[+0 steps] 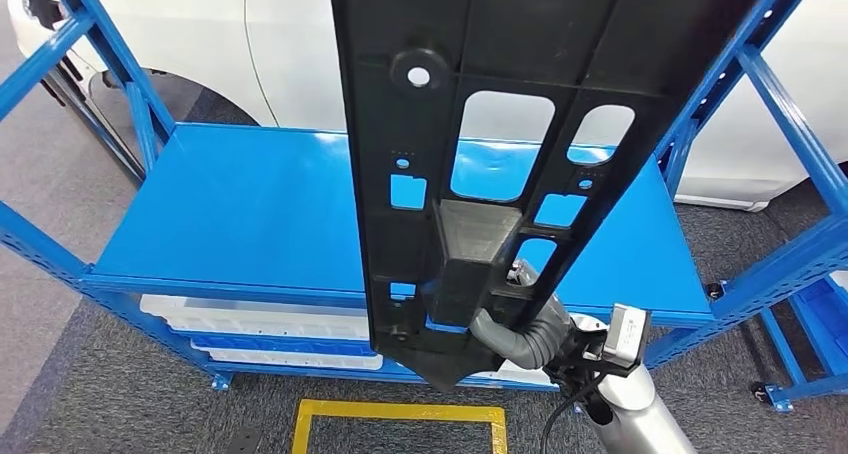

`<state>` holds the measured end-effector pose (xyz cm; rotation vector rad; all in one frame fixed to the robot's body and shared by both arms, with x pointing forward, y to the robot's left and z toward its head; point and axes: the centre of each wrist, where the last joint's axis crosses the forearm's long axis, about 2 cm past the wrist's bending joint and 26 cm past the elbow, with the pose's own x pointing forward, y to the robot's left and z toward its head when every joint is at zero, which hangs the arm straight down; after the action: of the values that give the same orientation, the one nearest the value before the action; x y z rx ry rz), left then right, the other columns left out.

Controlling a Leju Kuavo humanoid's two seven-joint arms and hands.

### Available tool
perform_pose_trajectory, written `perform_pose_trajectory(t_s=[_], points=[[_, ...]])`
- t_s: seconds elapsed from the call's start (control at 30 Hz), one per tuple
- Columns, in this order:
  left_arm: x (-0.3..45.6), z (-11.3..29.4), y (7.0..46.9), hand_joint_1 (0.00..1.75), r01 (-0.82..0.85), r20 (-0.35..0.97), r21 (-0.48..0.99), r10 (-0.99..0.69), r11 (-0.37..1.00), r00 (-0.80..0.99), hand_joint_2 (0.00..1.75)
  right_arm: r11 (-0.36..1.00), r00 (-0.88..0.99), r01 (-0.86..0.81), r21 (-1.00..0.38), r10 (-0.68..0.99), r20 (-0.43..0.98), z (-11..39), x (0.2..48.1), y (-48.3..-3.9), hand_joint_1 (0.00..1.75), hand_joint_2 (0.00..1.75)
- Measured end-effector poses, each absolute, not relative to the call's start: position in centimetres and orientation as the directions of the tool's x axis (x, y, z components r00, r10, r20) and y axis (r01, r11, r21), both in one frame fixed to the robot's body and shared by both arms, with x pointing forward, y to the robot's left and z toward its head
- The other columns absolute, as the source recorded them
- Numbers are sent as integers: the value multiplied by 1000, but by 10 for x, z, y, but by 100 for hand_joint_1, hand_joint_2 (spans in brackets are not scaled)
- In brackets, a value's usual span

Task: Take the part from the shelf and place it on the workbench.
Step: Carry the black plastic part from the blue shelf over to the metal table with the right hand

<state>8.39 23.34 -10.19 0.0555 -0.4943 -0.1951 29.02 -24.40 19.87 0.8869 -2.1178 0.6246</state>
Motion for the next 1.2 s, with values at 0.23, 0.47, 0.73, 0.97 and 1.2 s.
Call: perform_pose_trajectory(t_s=[0.23,0.47,0.73,0.97,1.2], points=[[84,-102,233,0,168,467,99,-195,981,863,175,636,-488,-757,-150,-396,778,202,292,-242,173,175],[85,-102,233,0,166,467,99,-193,981,863,175,636,-486,-758,-147,-398,778,202,293,-241,173,175],[86,-101,233,0,163,468,101,-192,981,863,175,632,-484,-761,-146,-403,777,205,296,-240,173,175],[85,-102,233,0,161,466,100,-189,982,864,175,632,-479,-762,-144,-398,782,203,297,-240,173,175],[85,-102,233,0,160,467,99,-188,982,864,175,630,-481,-763,-144,-403,779,205,299,-240,173,175]])
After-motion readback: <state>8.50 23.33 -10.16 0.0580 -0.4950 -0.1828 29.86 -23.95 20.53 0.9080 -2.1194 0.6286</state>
